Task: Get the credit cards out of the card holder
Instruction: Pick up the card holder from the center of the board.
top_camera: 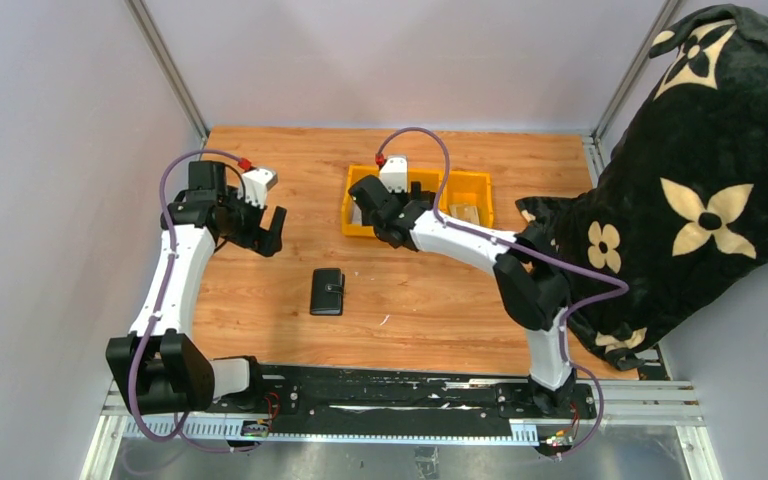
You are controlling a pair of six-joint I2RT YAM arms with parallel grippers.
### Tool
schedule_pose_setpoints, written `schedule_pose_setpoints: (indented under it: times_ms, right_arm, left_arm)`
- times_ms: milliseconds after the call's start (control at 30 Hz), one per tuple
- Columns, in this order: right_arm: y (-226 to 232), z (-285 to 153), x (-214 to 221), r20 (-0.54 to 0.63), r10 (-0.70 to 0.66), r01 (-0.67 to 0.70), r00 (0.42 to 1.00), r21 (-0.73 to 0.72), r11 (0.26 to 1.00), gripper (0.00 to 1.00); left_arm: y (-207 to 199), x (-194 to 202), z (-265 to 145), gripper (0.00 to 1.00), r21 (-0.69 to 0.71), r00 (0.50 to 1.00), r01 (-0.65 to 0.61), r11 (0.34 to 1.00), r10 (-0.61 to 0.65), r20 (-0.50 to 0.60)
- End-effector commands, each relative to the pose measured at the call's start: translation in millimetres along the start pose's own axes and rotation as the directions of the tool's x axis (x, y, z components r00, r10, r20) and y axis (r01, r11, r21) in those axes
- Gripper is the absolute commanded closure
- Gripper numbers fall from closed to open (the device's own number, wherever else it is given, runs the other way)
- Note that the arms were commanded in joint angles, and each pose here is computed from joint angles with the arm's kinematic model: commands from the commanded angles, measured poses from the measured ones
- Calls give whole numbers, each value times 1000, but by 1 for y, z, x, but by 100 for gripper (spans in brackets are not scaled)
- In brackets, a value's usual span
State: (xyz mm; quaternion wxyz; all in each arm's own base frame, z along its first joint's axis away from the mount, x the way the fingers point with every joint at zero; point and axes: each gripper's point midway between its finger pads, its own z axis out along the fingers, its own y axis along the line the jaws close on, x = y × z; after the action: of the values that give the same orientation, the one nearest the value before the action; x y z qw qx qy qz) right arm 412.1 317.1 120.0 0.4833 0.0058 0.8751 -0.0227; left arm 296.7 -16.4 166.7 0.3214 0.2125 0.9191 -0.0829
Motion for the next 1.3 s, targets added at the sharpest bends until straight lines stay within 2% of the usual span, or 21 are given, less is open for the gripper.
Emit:
schedule_pose_setpoints:
  times_ms: [0,200,333,500,633,800,967,1267]
  right_arm:
    - [37,-54,-1,25,-7,12,1000,-197,980,14]
    - [120,-121,63,-60,-158,103,986,-535,839,12]
    - [147,-135,91,-49,-295,218,954,-560,799,11]
    - [165,-128,110,-50,-376,298,925,-517,802,10]
    - [165,-117,129,-57,-428,351,902,-480,804,9]
    - [143,-104,146,-80,-490,428,868,-378,821,8]
    - [120,-108,158,-104,-519,460,848,-341,820,7]
    - [103,-120,185,-184,-530,426,828,-409,807,7]
  left_arm:
    - [3,-6,-12,0,-28,1000,-7,1000,7,0]
    - [24,-6,-13,0,-116,998,46,992,-50,-30]
    - [32,-10,-19,0,-145,996,86,986,-89,-18]
    - [29,-23,-32,0,-147,996,87,985,-82,42]
    - [29,-29,-35,0,-142,993,104,984,-96,65]
    - [29,-32,-36,0,-124,990,127,984,-118,73]
    - [26,-34,-35,0,-103,989,134,986,-126,78]
    - [22,-38,-38,0,-84,986,147,985,-139,93]
